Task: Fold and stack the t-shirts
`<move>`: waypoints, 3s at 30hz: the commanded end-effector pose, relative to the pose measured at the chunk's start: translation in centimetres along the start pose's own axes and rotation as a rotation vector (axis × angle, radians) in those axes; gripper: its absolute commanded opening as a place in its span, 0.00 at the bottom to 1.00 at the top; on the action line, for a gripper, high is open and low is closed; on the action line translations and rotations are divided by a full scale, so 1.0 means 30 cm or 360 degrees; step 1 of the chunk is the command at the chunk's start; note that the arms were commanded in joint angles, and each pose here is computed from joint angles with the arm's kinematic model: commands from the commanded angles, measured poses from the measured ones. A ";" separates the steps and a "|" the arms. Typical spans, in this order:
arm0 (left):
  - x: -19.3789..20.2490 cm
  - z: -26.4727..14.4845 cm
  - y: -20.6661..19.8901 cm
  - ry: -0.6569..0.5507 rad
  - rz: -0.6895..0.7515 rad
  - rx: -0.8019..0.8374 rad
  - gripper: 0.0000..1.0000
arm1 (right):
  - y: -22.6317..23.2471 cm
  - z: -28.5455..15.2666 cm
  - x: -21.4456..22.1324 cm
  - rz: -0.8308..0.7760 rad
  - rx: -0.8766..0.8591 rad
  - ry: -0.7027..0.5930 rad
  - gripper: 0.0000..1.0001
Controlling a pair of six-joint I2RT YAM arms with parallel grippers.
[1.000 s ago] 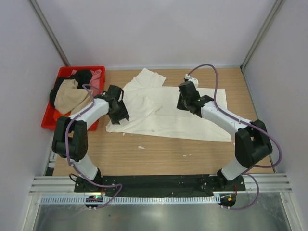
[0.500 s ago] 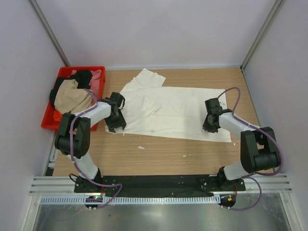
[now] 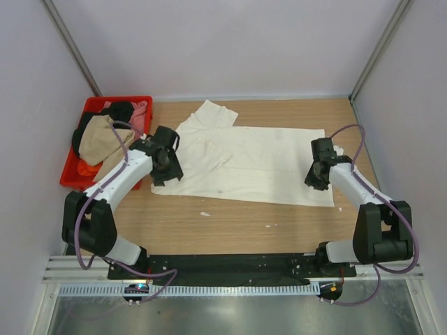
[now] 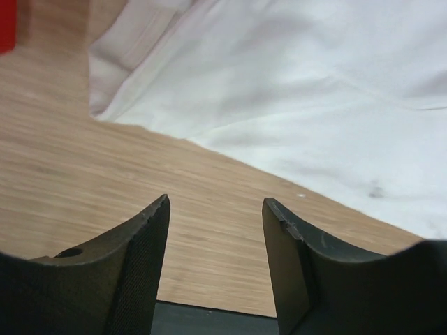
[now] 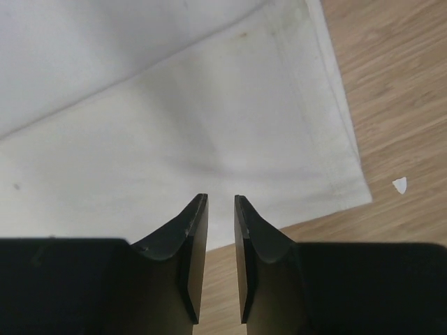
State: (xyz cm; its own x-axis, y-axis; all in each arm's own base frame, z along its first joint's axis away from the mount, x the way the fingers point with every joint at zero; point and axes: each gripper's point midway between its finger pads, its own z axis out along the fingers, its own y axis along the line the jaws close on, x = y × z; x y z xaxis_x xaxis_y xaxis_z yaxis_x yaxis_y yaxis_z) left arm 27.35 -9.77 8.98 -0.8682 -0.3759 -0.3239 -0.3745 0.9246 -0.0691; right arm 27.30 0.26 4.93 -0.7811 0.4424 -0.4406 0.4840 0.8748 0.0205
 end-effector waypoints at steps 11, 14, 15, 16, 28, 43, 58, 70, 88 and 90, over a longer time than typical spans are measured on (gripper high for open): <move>-0.721 -0.141 -0.363 -0.0585 0.0139 0.0483 0.60 | 0.217 -0.163 -0.645 0.0150 -0.0629 -0.0521 0.33; -0.837 -0.014 -0.406 -0.0631 0.0105 0.0523 0.61 | 0.237 -0.123 -0.725 0.0106 -0.0668 -0.0582 0.38; -0.861 0.011 -0.413 -0.0639 0.0097 0.0533 0.62 | 0.251 -0.119 -0.749 0.0084 -0.0699 -0.0609 0.38; -0.883 0.083 -0.430 -0.0620 0.0086 0.0536 0.62 | 0.245 -0.069 -0.755 0.0077 -0.0675 -0.0582 0.40; -1.112 0.500 -0.638 -0.0744 -0.0015 0.0859 0.71 | 0.223 0.081 -0.904 -0.0028 -0.0593 -0.0667 0.40; -1.067 0.624 -0.746 -0.0652 -0.0203 0.1158 0.59 | 0.223 0.288 -0.981 -0.0083 -0.0678 -0.0530 0.47; -1.062 0.569 -0.798 -0.0639 -0.0236 0.1336 0.00 | 0.184 0.429 -0.949 -0.0324 -0.0676 -0.0346 0.46; -1.114 0.449 -0.813 -0.0734 -0.0195 0.1413 0.00 | 0.140 0.449 -0.962 -0.0454 -0.0682 -0.0347 0.40; -1.135 0.446 -0.802 -0.0739 -0.0247 0.1452 0.00 | 0.206 0.492 -0.915 -0.0560 -0.0942 -0.0282 0.16; -1.144 0.427 -0.800 -0.0752 -0.0246 0.1459 0.00 | 0.201 0.474 -0.931 -0.0559 -0.0952 -0.0310 0.17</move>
State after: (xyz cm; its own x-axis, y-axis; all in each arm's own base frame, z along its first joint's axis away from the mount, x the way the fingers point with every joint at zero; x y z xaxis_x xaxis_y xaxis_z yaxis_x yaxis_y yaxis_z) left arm 69.48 -18.56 3.58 -0.6013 -0.6060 -0.5207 -0.0069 0.6556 -0.7551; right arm 57.34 -9.63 2.99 -0.7627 0.1361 -0.6323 -0.0831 0.9489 0.3045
